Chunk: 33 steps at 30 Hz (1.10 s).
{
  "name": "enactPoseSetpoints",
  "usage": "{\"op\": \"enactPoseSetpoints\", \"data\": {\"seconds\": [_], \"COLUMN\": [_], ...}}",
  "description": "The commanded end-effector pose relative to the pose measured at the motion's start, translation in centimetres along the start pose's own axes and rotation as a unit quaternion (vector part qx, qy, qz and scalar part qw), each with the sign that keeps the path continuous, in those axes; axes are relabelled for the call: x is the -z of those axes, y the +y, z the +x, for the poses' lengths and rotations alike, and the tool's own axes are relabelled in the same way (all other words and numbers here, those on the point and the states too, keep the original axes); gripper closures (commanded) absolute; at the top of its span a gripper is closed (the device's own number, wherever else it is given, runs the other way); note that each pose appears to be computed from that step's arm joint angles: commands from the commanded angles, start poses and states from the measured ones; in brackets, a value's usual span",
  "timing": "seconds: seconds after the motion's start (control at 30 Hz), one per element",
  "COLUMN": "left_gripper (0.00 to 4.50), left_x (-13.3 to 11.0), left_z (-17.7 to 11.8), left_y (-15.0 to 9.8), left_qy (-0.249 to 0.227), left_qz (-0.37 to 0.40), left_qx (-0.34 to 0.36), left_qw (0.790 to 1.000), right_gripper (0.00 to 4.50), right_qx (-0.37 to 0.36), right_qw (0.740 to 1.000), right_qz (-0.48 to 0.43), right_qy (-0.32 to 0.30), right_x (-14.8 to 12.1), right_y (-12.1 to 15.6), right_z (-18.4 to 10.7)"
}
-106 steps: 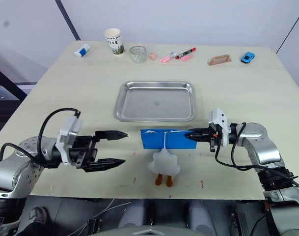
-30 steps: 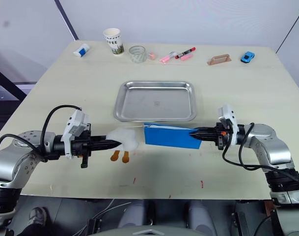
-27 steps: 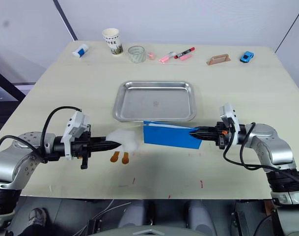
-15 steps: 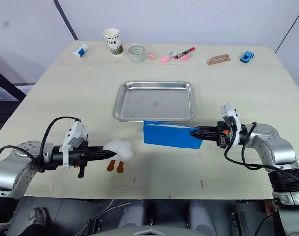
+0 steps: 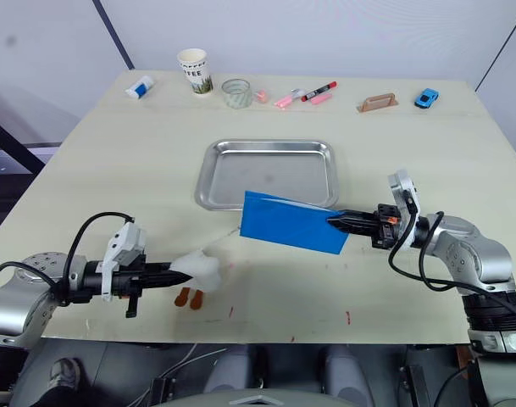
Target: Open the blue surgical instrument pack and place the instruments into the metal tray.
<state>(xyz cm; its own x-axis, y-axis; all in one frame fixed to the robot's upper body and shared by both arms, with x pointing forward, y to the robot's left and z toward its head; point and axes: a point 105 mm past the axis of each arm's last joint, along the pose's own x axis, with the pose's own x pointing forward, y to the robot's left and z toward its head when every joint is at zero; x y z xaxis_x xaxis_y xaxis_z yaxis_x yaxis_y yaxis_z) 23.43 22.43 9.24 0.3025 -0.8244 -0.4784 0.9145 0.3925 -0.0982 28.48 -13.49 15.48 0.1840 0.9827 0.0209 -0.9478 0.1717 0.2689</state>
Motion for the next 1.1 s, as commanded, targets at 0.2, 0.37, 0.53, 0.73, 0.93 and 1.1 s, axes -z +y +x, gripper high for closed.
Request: {"op": "enactPoseSetpoints", "data": {"seconds": [0.2,0.37,0.53,0.73,0.93,1.1], "left_gripper": [4.49,4.49,4.49,4.49,4.49,4.49], "left_x": [0.9,1.1,1.8,2.4,3.0,3.6], "left_z": [-1.1,-1.3,-1.1,-1.1,-1.1,-1.1], "left_y": [0.8,0.9,1.1,1.0,0.7,0.5], "left_qy": [0.012,0.008,0.010,0.010,0.010,0.009], "left_qz": [-0.008,-0.008,-0.004,-0.005,-0.007,-0.010], "left_qx": [-0.026,-0.026,-0.033,-0.038,-0.041,-0.043], "left_qw": [1.000,1.000,0.999,0.999,0.999,0.999], "right_gripper": [4.50,4.50,4.50,4.50,4.50,4.50], "right_qx": [0.004,0.005,0.010,0.010,0.008,0.007], "right_qw": [0.998,0.996,0.993,0.990,0.988,0.985], "right_qz": [-0.061,-0.082,-0.105,-0.121,-0.128,-0.140], "right_qy": [-0.016,0.018,0.052,0.076,0.089,0.098], "right_x": [-2.3,-1.1,0.4,1.7,2.6,3.3], "right_y": [0.4,0.3,-0.1,-0.1,0.4,0.5], "right_z": [-0.3,0.0,0.1,0.1,0.1,0.2]}}
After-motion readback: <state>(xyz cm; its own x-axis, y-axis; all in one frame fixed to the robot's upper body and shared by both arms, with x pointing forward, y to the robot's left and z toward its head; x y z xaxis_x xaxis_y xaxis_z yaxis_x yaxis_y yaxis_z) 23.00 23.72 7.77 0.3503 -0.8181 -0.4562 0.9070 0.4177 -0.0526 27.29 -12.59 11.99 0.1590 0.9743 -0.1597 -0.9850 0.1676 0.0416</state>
